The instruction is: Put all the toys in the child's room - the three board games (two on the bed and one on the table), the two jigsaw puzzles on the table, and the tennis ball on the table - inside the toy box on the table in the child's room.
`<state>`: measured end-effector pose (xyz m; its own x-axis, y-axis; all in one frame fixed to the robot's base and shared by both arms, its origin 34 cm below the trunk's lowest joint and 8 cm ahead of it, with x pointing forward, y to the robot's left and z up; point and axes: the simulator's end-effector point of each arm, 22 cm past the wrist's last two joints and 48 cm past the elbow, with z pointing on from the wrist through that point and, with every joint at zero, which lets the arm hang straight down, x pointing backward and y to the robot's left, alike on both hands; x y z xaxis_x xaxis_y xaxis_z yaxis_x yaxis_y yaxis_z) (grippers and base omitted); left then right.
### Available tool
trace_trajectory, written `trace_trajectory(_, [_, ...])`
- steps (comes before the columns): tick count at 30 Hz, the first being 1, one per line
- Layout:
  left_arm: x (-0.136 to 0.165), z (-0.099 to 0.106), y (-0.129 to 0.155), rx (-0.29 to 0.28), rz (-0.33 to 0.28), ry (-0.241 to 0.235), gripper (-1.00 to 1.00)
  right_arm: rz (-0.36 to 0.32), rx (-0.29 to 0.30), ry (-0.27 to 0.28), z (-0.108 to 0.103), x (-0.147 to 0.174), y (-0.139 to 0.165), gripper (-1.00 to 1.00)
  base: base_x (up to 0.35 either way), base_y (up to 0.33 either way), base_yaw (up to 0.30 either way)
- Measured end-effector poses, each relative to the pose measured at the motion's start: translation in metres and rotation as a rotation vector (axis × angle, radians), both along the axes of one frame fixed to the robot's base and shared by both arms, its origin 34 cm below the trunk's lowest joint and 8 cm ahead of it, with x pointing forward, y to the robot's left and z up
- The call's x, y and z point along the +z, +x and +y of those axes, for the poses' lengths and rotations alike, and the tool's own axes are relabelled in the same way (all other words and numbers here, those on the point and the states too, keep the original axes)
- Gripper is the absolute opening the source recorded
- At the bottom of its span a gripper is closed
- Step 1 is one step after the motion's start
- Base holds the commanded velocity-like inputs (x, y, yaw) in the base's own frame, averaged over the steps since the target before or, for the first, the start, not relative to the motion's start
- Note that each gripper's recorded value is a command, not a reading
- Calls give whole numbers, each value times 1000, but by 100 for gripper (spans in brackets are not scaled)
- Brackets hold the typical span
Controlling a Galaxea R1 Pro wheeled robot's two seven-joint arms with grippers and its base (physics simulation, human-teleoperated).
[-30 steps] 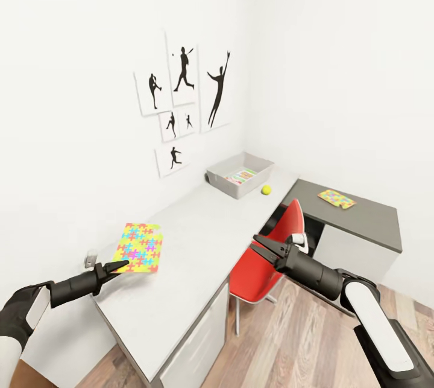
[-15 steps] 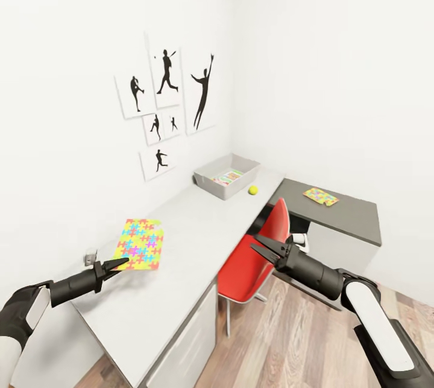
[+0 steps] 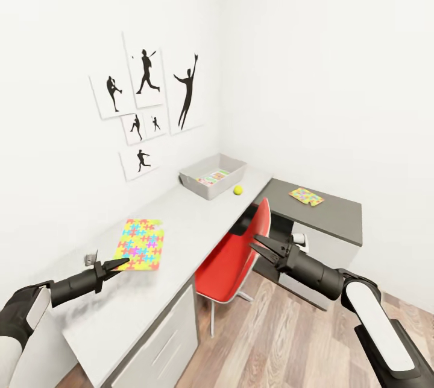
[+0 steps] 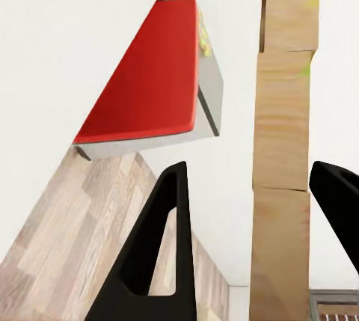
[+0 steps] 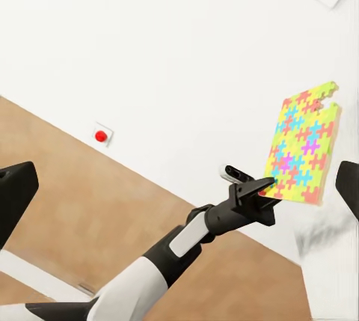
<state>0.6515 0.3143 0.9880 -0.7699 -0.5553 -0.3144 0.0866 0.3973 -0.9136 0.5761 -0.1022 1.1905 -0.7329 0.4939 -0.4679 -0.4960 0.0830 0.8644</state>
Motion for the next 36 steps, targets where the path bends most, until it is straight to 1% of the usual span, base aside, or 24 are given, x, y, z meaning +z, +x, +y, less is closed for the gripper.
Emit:
trace_trajectory(5, [0, 0, 0, 0, 1, 1, -100, 0, 0, 0, 0, 0, 0, 100, 0, -304, -79])
trace_trajectory(16, [1, 0, 0, 1, -1, 5, -100, -4, 0, 1, 0, 2, -1, 100, 37, -269, -252])
trace_trajectory(26, [3, 0, 0, 1, -4, 8, -100, -9, 0, 0, 0, 4, -2, 100, 141, -137, -263])
trace_trajectory(36, [5, 1, 0, 0, -8, 4, -100, -10, -1, 0, -1, 5, -2, 100, 231, -17, -38])
